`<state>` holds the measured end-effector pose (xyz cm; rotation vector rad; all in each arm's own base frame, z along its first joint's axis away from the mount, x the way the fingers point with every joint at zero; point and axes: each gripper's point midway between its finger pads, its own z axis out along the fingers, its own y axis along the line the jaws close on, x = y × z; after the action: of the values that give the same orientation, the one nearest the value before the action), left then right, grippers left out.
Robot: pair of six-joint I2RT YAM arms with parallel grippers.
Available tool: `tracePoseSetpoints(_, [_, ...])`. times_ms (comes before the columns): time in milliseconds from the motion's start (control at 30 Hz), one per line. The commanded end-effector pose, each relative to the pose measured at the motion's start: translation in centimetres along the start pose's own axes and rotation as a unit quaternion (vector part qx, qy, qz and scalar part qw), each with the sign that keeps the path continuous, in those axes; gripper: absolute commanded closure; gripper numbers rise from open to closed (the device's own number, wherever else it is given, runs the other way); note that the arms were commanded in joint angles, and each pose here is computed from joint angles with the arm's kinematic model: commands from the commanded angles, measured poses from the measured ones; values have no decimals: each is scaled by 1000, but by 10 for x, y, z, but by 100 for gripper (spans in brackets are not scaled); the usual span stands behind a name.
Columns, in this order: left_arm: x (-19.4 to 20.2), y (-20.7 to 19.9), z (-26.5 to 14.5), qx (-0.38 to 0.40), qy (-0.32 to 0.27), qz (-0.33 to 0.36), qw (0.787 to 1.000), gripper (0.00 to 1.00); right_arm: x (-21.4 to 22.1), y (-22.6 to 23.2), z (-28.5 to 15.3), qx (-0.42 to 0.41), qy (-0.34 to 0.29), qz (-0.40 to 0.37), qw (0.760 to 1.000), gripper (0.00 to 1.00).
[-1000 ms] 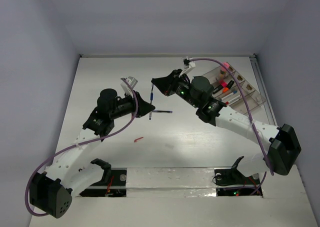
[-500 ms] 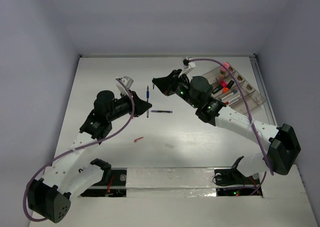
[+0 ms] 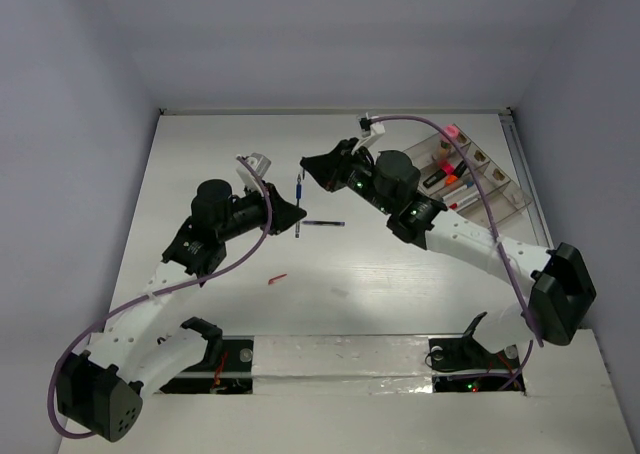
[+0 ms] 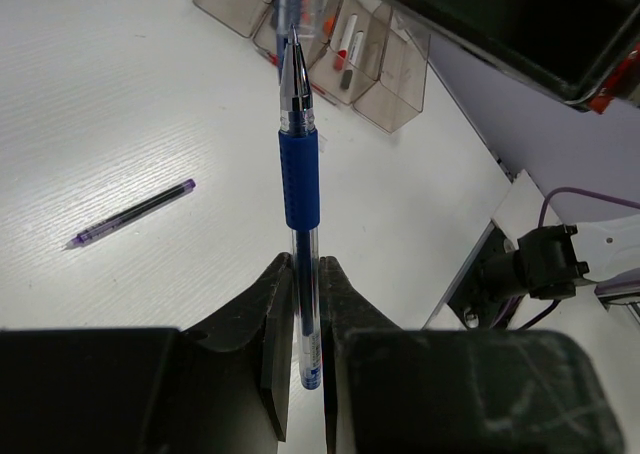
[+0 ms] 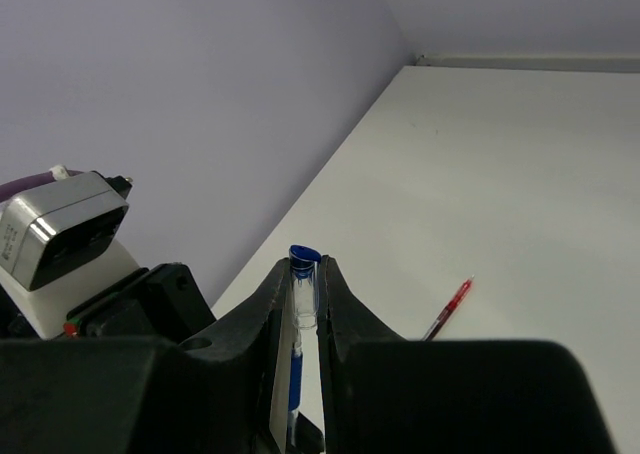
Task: Sort the stationery into containers
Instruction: Close the pen cap on the pen.
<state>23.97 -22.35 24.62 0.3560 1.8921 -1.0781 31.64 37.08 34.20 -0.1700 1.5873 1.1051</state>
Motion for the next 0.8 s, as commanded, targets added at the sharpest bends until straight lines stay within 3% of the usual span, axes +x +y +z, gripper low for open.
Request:
tracePoseSetpoints(0, [-22,-15,-2,26,-26,28,999,100,-18,21,8,-32,-24,-2,999,100])
tracePoseSetpoints(233, [-21,-15,-2,28,-24,27,999,100,-15,29,11,-55,-16,1,998,100])
tracePoseSetpoints(767, [-17,-10,-2,16,-21,22,999,100,-38,30,0,-44,-61,5,997,100])
